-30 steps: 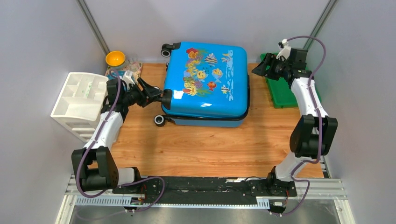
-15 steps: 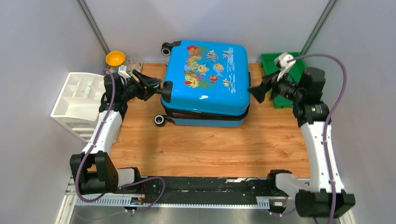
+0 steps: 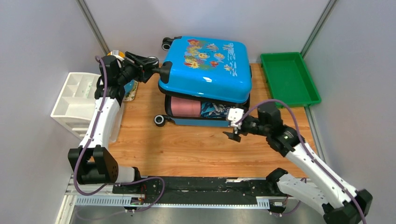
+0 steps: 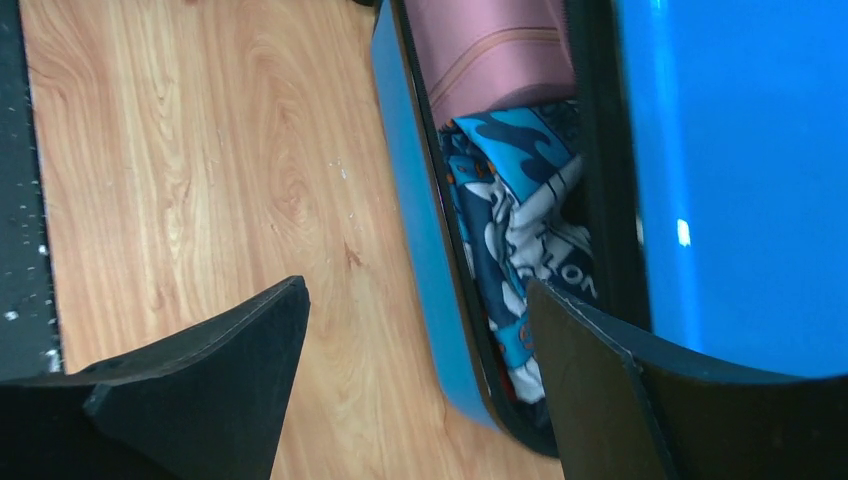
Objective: Open, take out, and arrange the luggage
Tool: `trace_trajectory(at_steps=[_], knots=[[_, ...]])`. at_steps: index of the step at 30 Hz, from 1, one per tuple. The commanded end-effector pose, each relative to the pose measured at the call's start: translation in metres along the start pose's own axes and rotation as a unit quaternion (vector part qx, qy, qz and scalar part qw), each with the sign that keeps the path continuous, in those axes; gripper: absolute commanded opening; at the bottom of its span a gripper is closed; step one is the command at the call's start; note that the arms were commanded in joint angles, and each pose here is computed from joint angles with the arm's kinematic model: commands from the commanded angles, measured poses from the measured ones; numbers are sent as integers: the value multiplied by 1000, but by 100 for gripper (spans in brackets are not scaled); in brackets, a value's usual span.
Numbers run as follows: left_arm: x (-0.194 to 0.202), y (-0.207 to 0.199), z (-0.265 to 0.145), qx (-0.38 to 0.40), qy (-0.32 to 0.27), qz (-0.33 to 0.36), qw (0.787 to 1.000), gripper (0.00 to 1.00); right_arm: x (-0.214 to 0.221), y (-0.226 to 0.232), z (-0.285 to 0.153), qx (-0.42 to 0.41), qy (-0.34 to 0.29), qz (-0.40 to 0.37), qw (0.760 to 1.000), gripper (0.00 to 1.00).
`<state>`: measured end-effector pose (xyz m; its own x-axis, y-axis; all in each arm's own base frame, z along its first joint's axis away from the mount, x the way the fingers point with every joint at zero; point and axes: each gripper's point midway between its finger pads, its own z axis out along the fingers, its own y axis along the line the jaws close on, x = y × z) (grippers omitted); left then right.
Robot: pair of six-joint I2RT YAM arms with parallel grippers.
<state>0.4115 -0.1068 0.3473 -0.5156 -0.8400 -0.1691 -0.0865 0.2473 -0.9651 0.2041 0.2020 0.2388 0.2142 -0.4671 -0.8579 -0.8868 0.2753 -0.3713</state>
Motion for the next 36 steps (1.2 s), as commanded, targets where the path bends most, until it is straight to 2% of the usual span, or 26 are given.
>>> trace_trajectory(at_steps=[1,7,9,13,14,15,18,19,24,27,28,30,31,32,36], knots=[[-12,-59,-10,73,-22,7,997,0,-17,-32,37,66,-14,-78,995,85],[-14,-74,-11,92,-21,19,995,0,-12,-70,77,158,14,-90,983,85],[-14,-75,-11,96,-21,25,995,0,-5,-77,88,166,25,-91,982,84],[-13,-75,-13,98,-20,31,995,0,-10,-116,87,250,45,-82,964,87],[-14,-72,-14,96,-22,35,995,1,-29,-133,82,275,34,-82,957,88],[-12,-73,-16,98,-23,39,994,4,-29,-140,83,285,40,-80,954,88],[-13,-58,-17,87,-27,40,995,53,-55,-175,67,333,25,-81,939,91],[-15,-54,-17,90,-31,42,995,77,-58,-187,59,354,26,-81,931,94],[-27,-37,-27,97,-52,59,992,79,-72,-228,49,393,17,-99,914,96],[-32,-28,-35,101,-76,91,988,80,-75,-259,49,410,18,-98,906,97],[-37,-26,-40,100,-88,103,986,80,-88,-278,40,428,6,-99,898,98],[-37,-18,-46,86,-98,152,980,80,-82,-298,52,431,9,-93,898,98],[-37,-14,-48,75,-101,169,978,80,-96,-318,41,450,-5,-94,888,99],[-38,-8,-49,62,-105,212,970,81,-87,-332,53,450,4,-91,888,99],[-37,18,-59,6,-112,267,957,82,-90,-386,60,480,-6,-82,873,100]])
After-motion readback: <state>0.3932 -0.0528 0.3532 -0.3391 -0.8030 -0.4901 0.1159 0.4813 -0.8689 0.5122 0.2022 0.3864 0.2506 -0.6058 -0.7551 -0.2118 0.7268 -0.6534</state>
